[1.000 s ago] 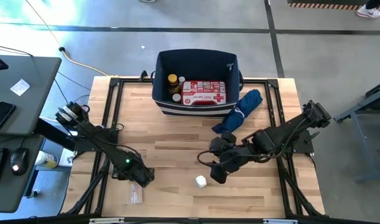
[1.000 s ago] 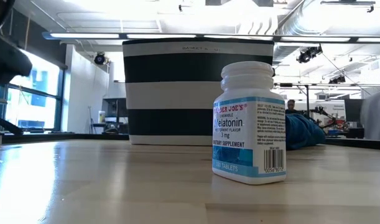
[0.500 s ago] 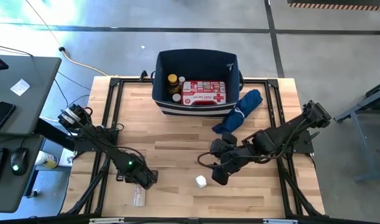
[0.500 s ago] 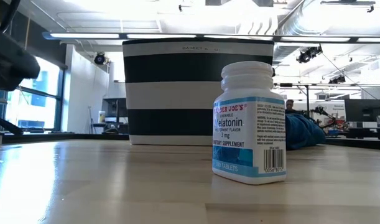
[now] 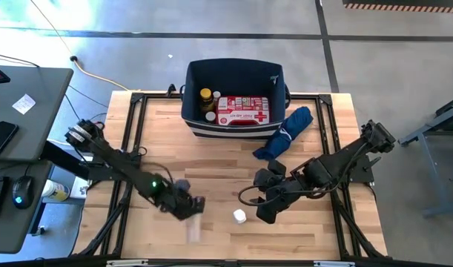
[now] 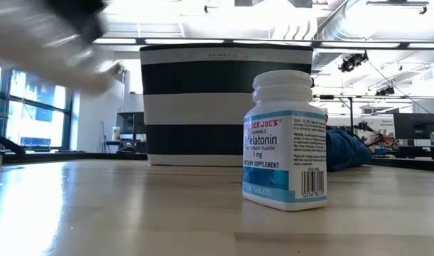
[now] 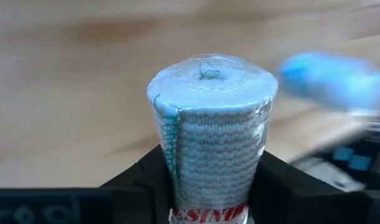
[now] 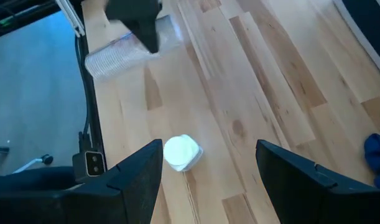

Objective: Pick & place medical supplies in basket/bin
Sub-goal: Put the rolled white bandage into the blue bin

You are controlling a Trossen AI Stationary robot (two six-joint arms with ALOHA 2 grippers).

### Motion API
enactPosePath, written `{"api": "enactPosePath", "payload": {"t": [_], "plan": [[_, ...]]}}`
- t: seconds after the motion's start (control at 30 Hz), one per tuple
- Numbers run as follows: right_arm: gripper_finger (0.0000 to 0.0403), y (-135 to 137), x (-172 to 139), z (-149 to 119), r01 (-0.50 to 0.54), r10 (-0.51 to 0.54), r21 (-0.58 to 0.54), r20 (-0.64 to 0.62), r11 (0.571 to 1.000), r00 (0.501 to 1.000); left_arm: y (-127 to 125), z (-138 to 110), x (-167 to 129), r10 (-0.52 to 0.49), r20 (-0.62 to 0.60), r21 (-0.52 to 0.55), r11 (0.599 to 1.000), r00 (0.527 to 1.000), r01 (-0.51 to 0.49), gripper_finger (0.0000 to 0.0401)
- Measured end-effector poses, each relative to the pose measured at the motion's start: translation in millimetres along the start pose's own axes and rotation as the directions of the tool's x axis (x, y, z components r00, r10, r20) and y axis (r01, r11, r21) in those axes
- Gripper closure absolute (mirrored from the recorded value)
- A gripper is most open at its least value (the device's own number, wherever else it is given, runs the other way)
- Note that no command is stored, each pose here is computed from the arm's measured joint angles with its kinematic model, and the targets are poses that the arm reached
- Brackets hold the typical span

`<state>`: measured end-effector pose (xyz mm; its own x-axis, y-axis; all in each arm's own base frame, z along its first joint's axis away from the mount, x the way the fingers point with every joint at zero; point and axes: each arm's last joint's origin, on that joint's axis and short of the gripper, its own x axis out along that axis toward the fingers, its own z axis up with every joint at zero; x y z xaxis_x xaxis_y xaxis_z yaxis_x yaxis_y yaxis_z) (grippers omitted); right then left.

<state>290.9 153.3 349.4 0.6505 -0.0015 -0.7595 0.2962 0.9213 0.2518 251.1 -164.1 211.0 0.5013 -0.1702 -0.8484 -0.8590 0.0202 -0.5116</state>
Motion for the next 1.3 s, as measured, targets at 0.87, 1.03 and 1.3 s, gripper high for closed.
{"api": "enactPosePath", "payload": {"t": [0.87, 1.03, 1.3], "plan": [[0.0155, -69, -45, 43, 0.207, -0.313, 0.351, 0.277, 0.913, 0.909, -129, 235, -222, -0.494, 0.554, 0.635, 0.771, 0.670, 0.044, 0.0202], [0.0155, -89, -40, 62, 0.198, -0.325, 0.389, 0.293, 0.900, 0.899, -108, 288, -212, -0.347, 0.563, 0.556, 0.831, 0.750, -0.033, 0.0201], [0.0155, -115, -37, 80, 0.169, -0.304, 0.422, 0.278, 0.891, 0.911, -95, 339, -167, -0.192, 0.444, 0.522, 0.850, 0.875, -0.078, 0.0201]]}}
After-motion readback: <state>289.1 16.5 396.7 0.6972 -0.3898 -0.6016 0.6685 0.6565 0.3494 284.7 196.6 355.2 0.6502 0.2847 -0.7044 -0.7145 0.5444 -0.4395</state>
